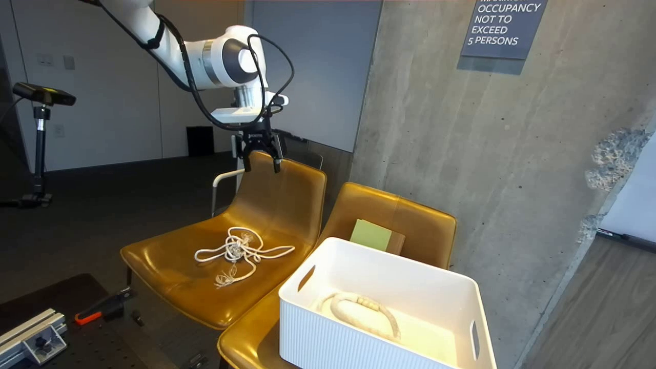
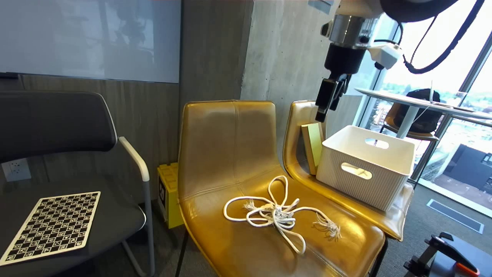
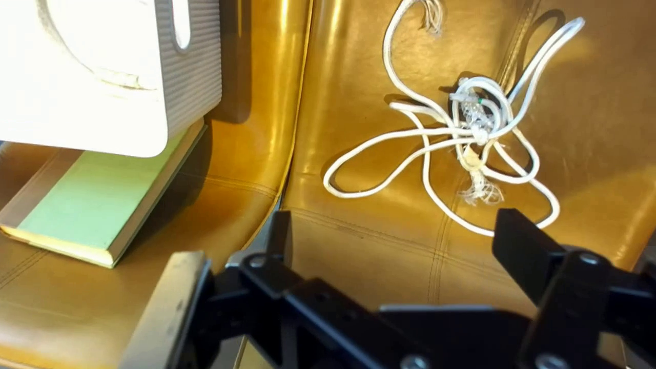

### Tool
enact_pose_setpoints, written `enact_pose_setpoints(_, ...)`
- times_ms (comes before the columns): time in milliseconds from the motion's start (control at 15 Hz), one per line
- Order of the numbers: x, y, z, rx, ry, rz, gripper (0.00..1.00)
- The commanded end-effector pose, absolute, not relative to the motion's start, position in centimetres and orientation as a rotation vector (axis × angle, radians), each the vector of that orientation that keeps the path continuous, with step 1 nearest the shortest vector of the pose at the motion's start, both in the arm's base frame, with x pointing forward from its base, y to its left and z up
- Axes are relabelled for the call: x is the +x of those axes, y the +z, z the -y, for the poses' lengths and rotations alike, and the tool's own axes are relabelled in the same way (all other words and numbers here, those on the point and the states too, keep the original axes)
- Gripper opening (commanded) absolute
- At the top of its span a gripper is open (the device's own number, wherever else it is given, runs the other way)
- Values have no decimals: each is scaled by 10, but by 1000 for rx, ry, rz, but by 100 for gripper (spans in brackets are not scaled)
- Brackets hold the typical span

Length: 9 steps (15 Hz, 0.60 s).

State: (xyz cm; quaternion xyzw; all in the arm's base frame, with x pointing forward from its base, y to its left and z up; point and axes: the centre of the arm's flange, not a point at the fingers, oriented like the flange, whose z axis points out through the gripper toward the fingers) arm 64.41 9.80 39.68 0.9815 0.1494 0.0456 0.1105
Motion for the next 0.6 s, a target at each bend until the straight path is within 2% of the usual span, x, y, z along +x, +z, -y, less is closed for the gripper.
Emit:
enact_pose_setpoints(0,642,349,-103,2859,39,-475,100)
enact_pose_setpoints(533,668,241,-76,2833,-134,-475,100)
